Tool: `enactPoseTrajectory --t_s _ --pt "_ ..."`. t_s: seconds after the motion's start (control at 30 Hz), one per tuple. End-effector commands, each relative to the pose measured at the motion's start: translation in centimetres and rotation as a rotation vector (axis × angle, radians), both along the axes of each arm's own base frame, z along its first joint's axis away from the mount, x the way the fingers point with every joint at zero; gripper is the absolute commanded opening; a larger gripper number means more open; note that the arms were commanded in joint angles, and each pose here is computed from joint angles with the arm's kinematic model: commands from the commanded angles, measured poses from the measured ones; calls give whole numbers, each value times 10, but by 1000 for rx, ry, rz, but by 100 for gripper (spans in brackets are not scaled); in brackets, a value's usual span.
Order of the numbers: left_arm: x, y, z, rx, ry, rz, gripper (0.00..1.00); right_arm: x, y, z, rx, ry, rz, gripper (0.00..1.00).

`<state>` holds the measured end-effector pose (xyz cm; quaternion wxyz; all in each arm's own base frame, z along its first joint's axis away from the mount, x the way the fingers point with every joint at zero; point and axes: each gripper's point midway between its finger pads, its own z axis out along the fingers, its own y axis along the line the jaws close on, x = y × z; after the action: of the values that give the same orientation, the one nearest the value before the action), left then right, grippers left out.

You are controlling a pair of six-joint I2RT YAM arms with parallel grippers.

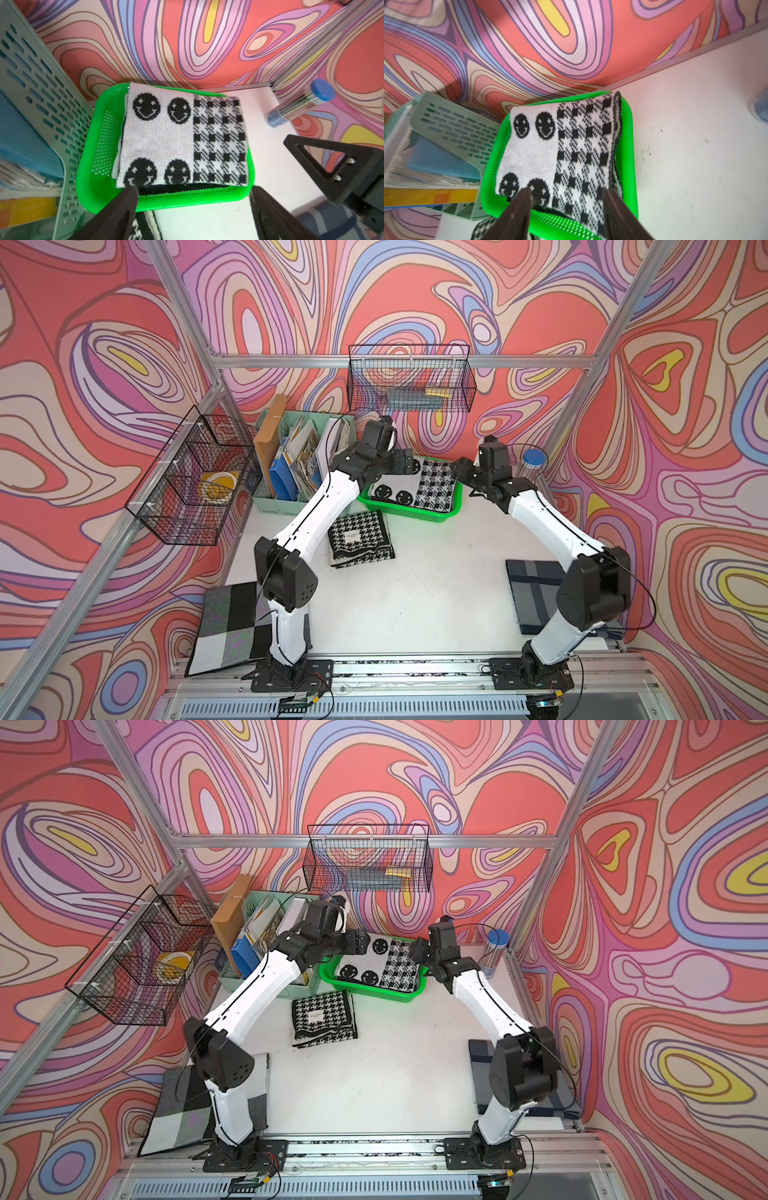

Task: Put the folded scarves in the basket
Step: Place the scarf in the basket, then move the scarf to the center of the board.

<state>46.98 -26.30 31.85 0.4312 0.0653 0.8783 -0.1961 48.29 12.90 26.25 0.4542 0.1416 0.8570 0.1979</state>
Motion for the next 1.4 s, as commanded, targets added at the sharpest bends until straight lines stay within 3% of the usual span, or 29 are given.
enactPoseTrajectory --t_s 0.0,0.17,0.3,0.43,0.63,0.7,0.83,1.03,1.23,1.37 --pt "-35 14 -15 -39 89 29 88 -40 -11 -17 14 77 -13 68" --pt "-99 47 -30 -59 136 72 88 -105 -26 -18 22 73 -1 72" --pt "-144 81 -51 -50 180 134 87 -150 -34 -23 4 44 42 65" --pt "-184 139 -88 65 249 330 87 -186 -48 -45 -1 17 22 65" --pt "-234 181 -150 107 398 497 87 -209 -61 -96 -29 102 -19 80" --pt "-247 190 -172 118 447 553 87 -213 -63 -112 -52 135 -21 83" --pt "-263 216 -198 238 518 671 90 -219 -64 -131 -34 137 -26 64" --pt "-268 231 -226 294 621 754 85 -226 -68 -141 -6 96 -49 62" --pt "-278 232 -251 250 709 779 83 -227 -76 -139 -19 88 -91 59" --pt "-294 247 -267 311 777 819 82 -228 -76 -143 -17 100 -95 59"
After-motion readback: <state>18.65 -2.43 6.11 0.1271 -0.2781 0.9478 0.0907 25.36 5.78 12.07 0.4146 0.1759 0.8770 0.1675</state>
